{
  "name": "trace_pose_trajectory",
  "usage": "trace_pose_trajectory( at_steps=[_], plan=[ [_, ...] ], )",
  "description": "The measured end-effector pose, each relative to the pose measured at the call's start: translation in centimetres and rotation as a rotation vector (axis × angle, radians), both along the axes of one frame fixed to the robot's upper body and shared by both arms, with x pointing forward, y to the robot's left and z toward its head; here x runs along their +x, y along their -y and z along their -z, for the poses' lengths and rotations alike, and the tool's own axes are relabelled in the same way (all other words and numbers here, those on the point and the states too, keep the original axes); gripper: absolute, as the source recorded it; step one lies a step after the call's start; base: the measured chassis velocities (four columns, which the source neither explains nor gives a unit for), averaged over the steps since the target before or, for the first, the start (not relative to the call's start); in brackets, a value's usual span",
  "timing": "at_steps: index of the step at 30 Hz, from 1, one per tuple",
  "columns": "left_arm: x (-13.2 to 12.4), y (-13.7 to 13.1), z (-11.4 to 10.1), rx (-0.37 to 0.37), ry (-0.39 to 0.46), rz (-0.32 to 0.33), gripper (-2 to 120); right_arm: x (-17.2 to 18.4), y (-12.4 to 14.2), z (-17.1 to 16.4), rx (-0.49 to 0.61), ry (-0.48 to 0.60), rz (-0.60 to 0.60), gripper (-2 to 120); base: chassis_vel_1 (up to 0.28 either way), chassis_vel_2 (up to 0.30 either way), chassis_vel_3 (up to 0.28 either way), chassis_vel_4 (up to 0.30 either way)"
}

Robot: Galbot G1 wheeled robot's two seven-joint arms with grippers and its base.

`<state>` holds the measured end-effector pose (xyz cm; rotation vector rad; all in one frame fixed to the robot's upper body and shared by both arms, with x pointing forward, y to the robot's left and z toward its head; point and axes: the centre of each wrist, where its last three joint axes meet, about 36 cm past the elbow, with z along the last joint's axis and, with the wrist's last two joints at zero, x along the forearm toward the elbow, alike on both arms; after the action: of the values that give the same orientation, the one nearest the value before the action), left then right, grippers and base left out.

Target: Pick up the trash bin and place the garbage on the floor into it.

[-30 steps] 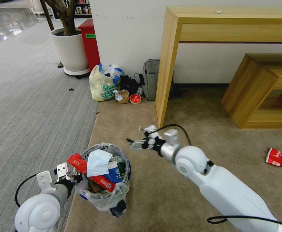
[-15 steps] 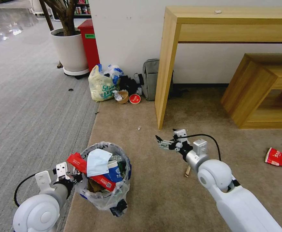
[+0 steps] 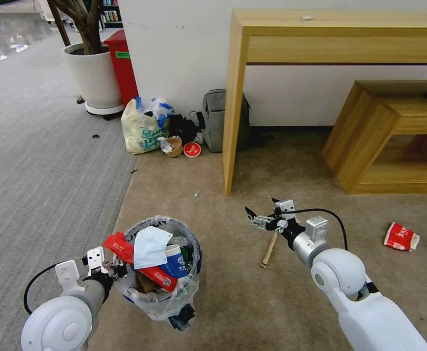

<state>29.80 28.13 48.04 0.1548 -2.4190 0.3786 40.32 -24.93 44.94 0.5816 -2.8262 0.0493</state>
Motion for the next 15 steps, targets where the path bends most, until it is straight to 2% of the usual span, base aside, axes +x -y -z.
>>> trace_pose_trajectory(
  at_steps=[10, 15],
  plan=[
    [-0.4, 0.2, 0.0, 0.001, -0.001, 0.001, 0, -0.4, 2.0, 0.8, -0.007, -0.015, 0.035, 100, -0.146, -0.145, 0.150, 0.139],
    [-0.5, 0.2, 0.0, 0.002, -0.001, 0.002, 0, -0.5, 2.1, 1.3, -0.004, -0.031, 0.042, 100, -0.152, -0.166, 0.142, 0.149]
  ],
)
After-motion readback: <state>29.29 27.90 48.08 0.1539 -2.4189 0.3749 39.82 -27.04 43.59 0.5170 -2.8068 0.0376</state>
